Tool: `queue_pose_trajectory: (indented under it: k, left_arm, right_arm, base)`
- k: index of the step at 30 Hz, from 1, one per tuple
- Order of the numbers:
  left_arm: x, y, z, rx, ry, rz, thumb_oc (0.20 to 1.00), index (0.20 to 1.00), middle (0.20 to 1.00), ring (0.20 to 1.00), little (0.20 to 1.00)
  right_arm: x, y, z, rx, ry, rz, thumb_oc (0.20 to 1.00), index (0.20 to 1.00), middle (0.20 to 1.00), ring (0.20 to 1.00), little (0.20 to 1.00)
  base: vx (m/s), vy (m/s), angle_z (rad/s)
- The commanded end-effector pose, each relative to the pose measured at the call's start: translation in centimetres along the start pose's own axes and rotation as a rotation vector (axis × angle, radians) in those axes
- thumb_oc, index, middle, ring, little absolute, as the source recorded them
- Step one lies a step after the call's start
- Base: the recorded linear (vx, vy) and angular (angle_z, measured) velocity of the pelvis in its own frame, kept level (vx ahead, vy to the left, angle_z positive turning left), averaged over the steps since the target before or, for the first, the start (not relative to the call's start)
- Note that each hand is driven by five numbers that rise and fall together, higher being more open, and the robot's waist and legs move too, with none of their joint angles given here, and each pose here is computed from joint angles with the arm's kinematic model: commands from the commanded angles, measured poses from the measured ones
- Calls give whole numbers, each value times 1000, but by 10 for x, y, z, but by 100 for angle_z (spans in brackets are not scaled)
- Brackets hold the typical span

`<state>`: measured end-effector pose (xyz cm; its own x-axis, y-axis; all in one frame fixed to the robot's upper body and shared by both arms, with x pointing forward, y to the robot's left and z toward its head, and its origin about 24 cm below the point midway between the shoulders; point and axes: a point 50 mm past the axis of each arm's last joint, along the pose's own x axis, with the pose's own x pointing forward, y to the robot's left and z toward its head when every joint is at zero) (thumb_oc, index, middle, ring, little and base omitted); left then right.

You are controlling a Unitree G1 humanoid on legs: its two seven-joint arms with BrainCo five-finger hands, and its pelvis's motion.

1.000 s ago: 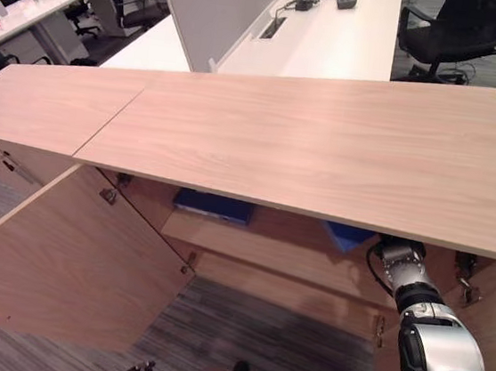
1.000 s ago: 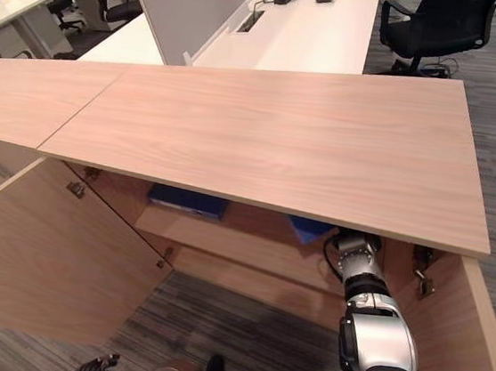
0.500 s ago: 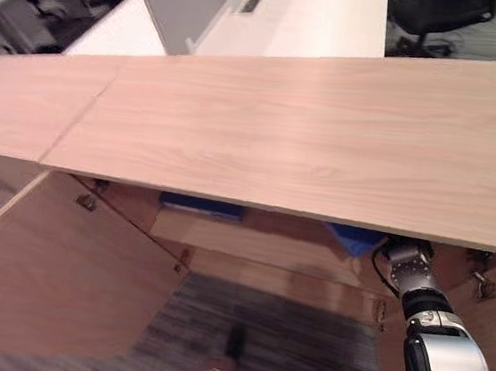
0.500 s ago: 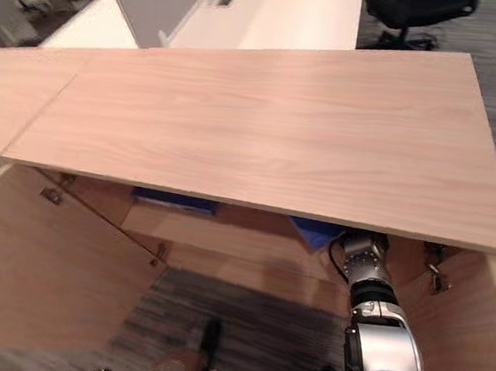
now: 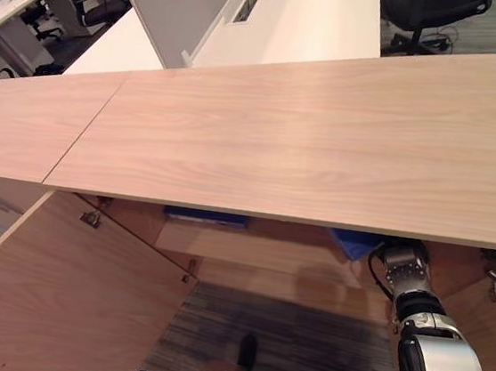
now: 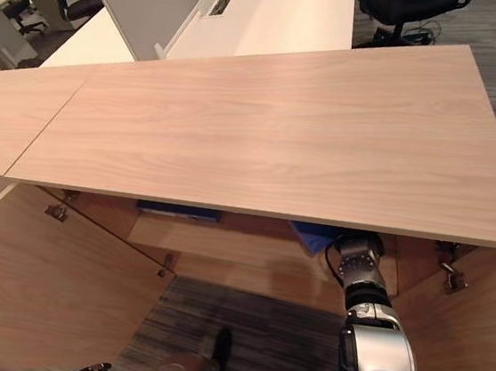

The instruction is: Put the empty folder in the office cabinet

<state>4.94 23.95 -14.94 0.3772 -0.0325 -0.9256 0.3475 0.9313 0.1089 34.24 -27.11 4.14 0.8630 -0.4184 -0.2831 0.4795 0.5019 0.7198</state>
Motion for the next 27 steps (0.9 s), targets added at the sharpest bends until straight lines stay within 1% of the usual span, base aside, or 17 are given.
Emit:
queue_pose_trajectory:
  k: [1, 4, 7, 8, 9, 11, 12, 14, 17, 18, 20, 25, 27]
  left_arm:
    - [1, 1, 1, 118, 14, -35, 1000, 1000, 1000, 1000, 1000]
    - [3, -7, 5, 164, 1, -66, 1000, 1000, 1000, 1000, 1000]
    - [4, -11, 9, 194, -8, -85, 1000, 1000, 1000, 1000, 1000]
    - [6, -13, 16, 232, -32, -94, 1000, 1000, 1000, 1000, 1000]
    - [6, -13, 15, 233, -31, -94, 1000, 1000, 1000, 1000, 1000]
    - [6, -18, 22, 281, -56, -112, 1000, 1000, 1000, 1000, 1000]
    - [6, -18, 21, 282, -54, -111, 1000, 1000, 1000, 1000, 1000]
    - [7, -21, 22, 323, -54, -120, 1000, 1000, 1000, 1000, 1000]
    - [7, -23, 20, 349, -47, -122, 1000, 1000, 1000, 1000, 1000]
    - [14, -23, 46, 323, -106, -99, 1000, 1000, 1000, 1000, 1000]
    - [17, -21, 52, 322, -108, -73, 1000, 1000, 1000, 1000, 1000]
    - [20, -19, 55, 290, -98, -48, 1000, 1000, 1000, 1000, 1000]
    - [20, -15, 57, 259, -99, -33, 1000, 1000, 1000, 1000, 1000]
  right_arm:
    - [7, 93, 83, 368, -292, 164, 200, 200, 200, 200, 200]
    - [3, 108, 72, 386, -274, 196, 200, 200, 200, 200, 200]
    - [1, 112, 61, 401, -253, 207, 200, 200, 200, 200, 200]
    - [-3, 115, 47, 419, -227, 214, 200, 200, 200, 200, 200]
    - [-3, 115, 46, 420, -227, 212, 200, 200, 200, 200, 200]
    - [-10, 113, 23, 450, -186, 216, 200, 200, 200, 200, 200]
    - [-10, 112, 22, 451, -186, 214, 200, 200, 200, 200, 200]
    - [-19, 114, 1, 453, -143, 230, 200, 200, 200, 200, 200]
    - [-26, 114, -14, 441, -116, 243, 200, 200, 200, 200, 200]
    - [-38, 123, -44, 440, -23, 258, 200, 200, 200, 200, 200]
    - [-35, 118, -49, 432, -7, 213, 200, 200, 200, 200, 200]
    - [-39, 115, -55, 426, 11, 209, 200, 200, 200, 200, 200]
    - [-42, 119, -58, 438, 20, 215, 200, 200, 200, 200, 200]
  base:
    - [-32, 58, 19]
    - [-23, 51, 16]
    - [-17, 70, 12]
    - [-9, 87, 26]
    - [-16, 153, 26]
    - [-16, 109, 21]
    - [-14, 58, 21]
    - [-25, 77, 17]
    - [-25, 84, 15]
    - [-20, 118, 14]
    - [-6, 79, 13]
    - [-2, 42, 8]
    - [-16, 14, 0]
